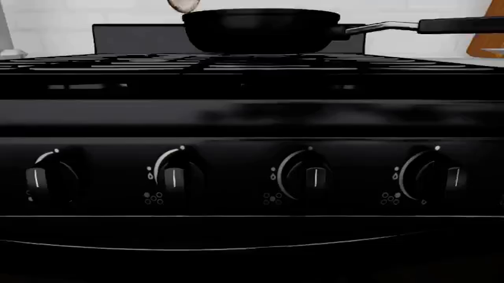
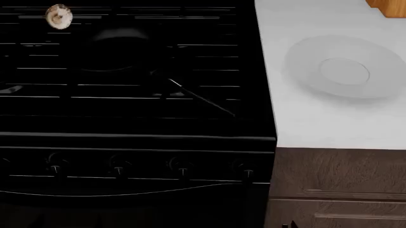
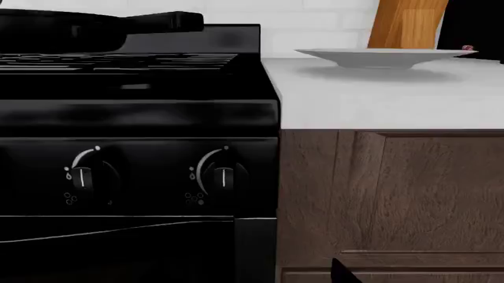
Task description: Pick up the pan and dump the vegetables in it onto the plate. Then return the pan to the stove.
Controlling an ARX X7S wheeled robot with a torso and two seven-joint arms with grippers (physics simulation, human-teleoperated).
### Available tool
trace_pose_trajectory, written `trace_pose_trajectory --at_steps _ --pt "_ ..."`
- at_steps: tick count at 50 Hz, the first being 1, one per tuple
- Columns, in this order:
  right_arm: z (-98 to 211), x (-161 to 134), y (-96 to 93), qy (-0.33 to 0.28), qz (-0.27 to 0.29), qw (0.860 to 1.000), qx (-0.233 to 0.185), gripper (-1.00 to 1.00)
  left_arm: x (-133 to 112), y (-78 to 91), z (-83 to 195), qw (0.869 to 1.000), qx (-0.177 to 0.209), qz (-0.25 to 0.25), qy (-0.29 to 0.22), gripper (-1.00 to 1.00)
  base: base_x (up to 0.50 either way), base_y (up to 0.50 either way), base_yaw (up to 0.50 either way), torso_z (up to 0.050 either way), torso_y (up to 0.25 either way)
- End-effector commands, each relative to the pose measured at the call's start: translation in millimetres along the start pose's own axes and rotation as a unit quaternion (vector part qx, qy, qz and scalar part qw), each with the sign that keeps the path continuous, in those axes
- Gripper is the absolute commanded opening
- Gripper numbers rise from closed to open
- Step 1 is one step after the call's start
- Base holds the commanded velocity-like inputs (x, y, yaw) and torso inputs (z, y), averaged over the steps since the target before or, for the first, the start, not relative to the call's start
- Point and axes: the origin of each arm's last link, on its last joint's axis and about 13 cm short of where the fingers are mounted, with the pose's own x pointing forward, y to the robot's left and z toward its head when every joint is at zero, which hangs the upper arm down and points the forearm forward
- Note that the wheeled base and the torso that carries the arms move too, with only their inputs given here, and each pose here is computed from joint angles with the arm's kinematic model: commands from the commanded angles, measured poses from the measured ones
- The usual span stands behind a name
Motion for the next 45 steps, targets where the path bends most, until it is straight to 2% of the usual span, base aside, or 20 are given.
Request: trace_pose_trajectory --at_steps 1,23,24,26,27,29,37,38,40,45 --pt "-0.1 -0.4 0.2 0.000 0.000 1.000 0.000 1.00 -0.4 0.0 0.3 1.000 0.000 0.000 0.000 1.00 0.00 0.00 0.00 0.000 0.000" --pt "1.3 -0.9 0.9 -0.002 0.007 1.000 0.004 1.00 0.0 -0.3 1.3 1.000 0.008 0.006 -0.005 1.00 0.00 0.00 0.00 0.000 0.000" --pt "0.9 -1.0 0.6 -0.003 0.007 1.000 0.004 1.00 0.0 0.0 3.2 1.000 -0.006 0.009 -0.014 1.00 0.00 0.00 0.00 0.000 0.000" --pt "0.7 -0.8 0.7 -0.003 0.007 1.000 0.004 1.00 0.9 -0.6 0.8 1.000 0.008 0.013 0.016 1.00 0.00 0.00 0.00 0.000 0.000" --pt "0.8 -0.8 0.7 -0.003 0.007 1.000 0.004 1.00 1.0 -0.5 1.1 1.000 0.009 0.013 0.009 1.00 0.00 0.00 0.00 0.000 0.000" --pt "0.6 -1.0 0.4 -0.003 0.007 1.000 0.005 1.00 0.2 0.8 3.2 1.000 -0.007 0.009 0.000 1.00 0.00 0.00 0.00 0.000 0.000" --pt "0.5 -1.2 0.5 -0.004 0.008 1.000 0.005 1.00 -1.1 2.2 4.5 1.000 -0.014 0.009 -0.007 1.00 0.00 0.00 0.00 0.000 0.000" --pt "0.5 -1.1 0.7 -0.004 0.008 1.000 0.005 1.00 -4.0 1.8 5.5 0.999 -0.041 -0.023 -0.011 1.00 0.00 0.00 0.00 0.000 0.000" --pt "0.8 -1.2 0.9 -0.004 0.009 1.000 0.005 1.00 -5.6 1.2 6.8 1.000 -0.021 -0.018 -0.013 1.00 0.00 0.00 0.00 0.049 0.061" --pt "1.4 -1.3 1.0 -0.005 0.011 1.000 0.006 1.00 -6.7 1.3 7.9 0.999 -0.024 -0.025 -0.015 1.00 0.00 0.00 0.00 0.050 0.084"
